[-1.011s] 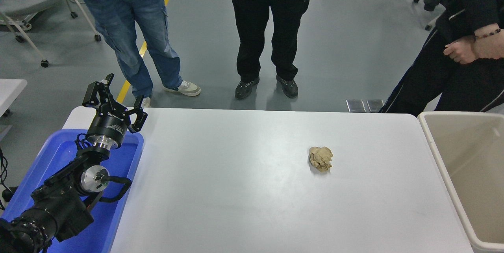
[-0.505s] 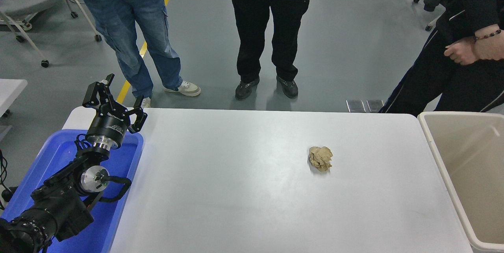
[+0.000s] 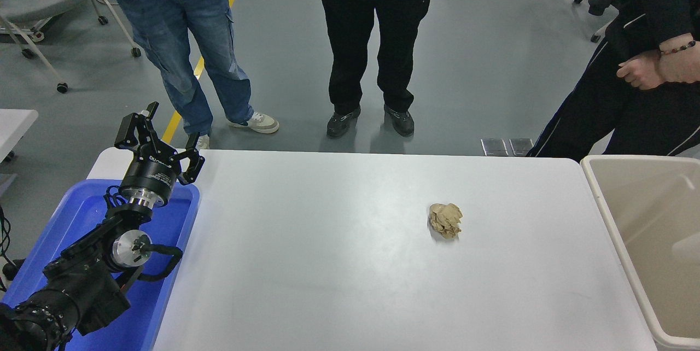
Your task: Dispose of the paper cup in the dustbin
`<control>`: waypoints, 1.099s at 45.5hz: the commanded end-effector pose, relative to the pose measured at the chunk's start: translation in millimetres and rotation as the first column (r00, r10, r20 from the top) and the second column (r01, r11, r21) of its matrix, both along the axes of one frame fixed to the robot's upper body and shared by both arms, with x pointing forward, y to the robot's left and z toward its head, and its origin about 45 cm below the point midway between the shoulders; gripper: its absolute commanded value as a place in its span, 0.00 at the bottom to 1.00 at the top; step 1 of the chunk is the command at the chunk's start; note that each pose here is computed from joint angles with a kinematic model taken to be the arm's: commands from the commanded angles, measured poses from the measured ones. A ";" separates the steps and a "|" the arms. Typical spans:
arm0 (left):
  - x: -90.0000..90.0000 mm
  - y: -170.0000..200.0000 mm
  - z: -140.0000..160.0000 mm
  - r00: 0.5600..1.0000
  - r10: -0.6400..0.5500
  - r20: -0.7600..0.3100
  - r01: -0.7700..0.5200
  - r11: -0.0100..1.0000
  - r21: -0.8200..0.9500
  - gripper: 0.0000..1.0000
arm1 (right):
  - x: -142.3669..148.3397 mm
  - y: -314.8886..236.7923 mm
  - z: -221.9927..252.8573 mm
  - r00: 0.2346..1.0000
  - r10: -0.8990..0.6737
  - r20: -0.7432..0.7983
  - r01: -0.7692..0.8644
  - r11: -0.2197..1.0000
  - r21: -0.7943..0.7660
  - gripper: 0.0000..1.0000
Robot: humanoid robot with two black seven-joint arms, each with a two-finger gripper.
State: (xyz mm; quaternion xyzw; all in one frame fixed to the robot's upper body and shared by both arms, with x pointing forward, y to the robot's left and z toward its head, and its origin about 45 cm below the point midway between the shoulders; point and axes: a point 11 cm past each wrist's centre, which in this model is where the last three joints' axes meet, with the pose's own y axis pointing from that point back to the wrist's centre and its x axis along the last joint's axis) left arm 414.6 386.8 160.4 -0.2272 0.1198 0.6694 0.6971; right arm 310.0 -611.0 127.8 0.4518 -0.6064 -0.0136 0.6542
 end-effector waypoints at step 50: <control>-0.2 0.4 -0.3 1.000 0.001 -0.001 -0.001 1.000 0.000 1.00 | 157.5 95.6 155.9 0.640 -0.355 0.681 -0.131 0.824 0.552 0.99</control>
